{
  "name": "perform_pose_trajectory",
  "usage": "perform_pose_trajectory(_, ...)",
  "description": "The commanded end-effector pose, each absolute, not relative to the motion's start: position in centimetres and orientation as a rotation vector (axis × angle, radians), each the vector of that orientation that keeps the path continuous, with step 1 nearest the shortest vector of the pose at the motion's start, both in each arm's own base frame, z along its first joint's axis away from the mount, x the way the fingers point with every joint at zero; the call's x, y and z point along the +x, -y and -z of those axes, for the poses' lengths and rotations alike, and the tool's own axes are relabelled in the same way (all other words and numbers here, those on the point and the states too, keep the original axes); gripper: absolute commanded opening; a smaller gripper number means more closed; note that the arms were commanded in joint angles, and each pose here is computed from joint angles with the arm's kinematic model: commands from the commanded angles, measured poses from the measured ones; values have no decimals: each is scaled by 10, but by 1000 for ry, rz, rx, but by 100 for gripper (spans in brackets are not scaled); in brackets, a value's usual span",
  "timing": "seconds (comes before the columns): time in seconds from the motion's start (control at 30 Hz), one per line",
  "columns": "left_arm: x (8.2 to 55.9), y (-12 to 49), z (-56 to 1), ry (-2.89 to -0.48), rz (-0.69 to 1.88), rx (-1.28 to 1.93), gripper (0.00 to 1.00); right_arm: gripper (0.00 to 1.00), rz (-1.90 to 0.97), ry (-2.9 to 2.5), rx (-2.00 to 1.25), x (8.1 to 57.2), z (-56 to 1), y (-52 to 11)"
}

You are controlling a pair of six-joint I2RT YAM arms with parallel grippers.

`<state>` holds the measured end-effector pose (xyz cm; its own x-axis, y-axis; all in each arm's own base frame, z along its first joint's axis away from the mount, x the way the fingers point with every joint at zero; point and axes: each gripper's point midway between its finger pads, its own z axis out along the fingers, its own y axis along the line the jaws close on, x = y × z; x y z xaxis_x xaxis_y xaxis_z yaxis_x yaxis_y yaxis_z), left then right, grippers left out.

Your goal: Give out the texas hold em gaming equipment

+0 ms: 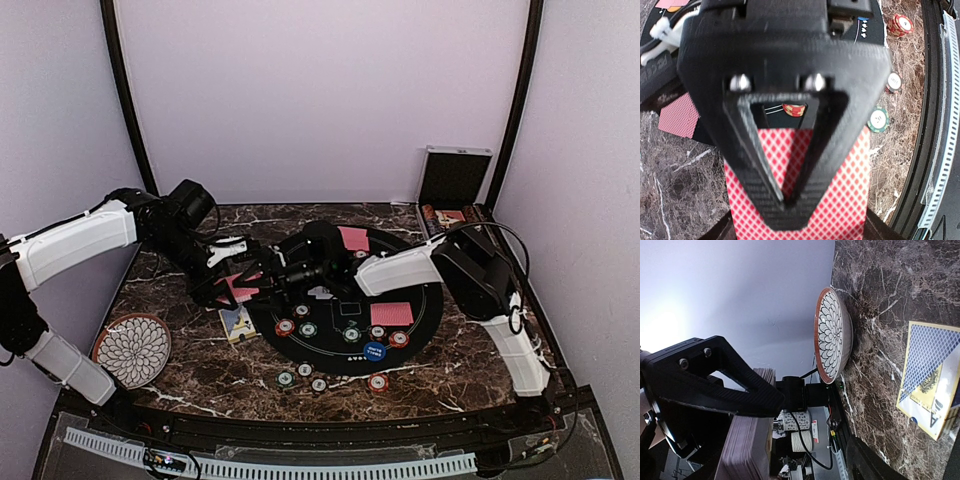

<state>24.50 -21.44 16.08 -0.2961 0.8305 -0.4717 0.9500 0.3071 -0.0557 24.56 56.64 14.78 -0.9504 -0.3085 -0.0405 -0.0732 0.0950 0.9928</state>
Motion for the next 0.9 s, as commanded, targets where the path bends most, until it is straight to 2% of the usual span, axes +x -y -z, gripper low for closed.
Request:
perform_pose_trajectory(0.0, 249, 218, -181, -2157, 474, 1577, 0, 68, 1948, 2247, 354, 256, -144, -551)
perform_pose_trajectory(0.57, 248, 216, -178, -2166, 464, 1577, 0, 46, 2009, 2228, 376, 257, -171, -535)
perform_pose_trajectory(0.7, 248, 216, -177, -2169, 461, 1579, 0, 38, 2053, 2197, 367, 256, -186, -530)
perform_pose_trajectory(0.87, 248, 215, -176, -2169, 456, 1579, 0, 24, 2109, 2137, 359, 253, -204, -527)
